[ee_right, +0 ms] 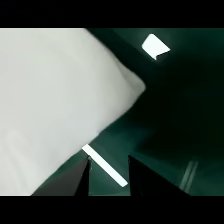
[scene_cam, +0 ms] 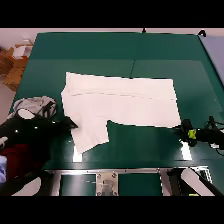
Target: Fold the shirts.
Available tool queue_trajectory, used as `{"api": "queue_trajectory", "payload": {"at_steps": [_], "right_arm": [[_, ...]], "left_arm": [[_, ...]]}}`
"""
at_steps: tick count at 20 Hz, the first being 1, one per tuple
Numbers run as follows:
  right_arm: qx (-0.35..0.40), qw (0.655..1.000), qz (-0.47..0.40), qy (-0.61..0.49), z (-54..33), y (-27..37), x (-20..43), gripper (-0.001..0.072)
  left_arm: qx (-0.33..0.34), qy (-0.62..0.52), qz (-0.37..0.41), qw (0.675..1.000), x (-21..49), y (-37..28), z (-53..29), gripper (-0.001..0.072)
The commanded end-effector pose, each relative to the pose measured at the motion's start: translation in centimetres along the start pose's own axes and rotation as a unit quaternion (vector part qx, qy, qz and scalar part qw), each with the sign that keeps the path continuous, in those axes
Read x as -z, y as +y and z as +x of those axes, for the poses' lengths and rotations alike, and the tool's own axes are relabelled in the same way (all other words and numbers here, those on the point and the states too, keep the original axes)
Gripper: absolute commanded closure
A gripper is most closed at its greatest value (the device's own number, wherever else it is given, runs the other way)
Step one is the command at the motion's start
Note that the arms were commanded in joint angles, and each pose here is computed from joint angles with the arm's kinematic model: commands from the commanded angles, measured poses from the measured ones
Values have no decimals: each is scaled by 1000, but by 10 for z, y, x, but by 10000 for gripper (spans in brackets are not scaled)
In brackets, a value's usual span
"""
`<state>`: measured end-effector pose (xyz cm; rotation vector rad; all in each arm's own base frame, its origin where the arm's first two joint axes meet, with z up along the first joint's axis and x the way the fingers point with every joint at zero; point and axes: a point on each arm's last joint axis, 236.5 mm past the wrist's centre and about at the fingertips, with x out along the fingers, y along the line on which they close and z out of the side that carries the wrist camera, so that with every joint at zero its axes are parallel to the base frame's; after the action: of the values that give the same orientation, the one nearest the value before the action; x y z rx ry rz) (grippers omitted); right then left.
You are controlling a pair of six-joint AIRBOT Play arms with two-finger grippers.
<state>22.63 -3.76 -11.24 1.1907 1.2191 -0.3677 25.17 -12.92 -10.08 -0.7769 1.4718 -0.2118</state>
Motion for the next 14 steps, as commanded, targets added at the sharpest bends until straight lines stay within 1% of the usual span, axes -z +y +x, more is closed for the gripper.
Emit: {"api": "queue_trajectory", "payload": {"at_steps": [1,2,3,4,5,6,7,8,9,11,14], "right_arm": [[-19,999,21,-39,20,10,-10,340],[-25,998,26,-42,25,15,-11,341],[-29,998,31,-45,28,18,-13,344],[-30,998,33,-50,29,19,-16,354],[-33,997,36,-56,29,21,-19,388],[-34,997,34,-58,28,23,-20,511],[-35,997,28,-59,27,24,-21,648],[-35,997,16,-59,27,25,-22,663],[-35,998,6,-57,27,26,-20,695],[-32,998,-12,-48,27,25,-16,697],[-1,999,-47,-22,26,12,-6,698]], "left_arm": [[1,-34,-6,999,-2,-6,36,183],[7,-29,-15,999,-1,-8,41,184],[13,-29,-16,999,-1,-10,42,222],[15,-31,-9,999,-3,-13,40,469],[19,-32,0,999,-6,-18,37,647],[24,-31,14,999,-9,-25,35,652],[29,-29,23,999,-11,-31,32,653],[34,-26,32,999,-13,-38,29,654],[35,-21,44,998,-13,-43,26,676],[25,1,66,998,-8,-46,21,682],[-34,55,85,994,11,-23,13,683]]}}
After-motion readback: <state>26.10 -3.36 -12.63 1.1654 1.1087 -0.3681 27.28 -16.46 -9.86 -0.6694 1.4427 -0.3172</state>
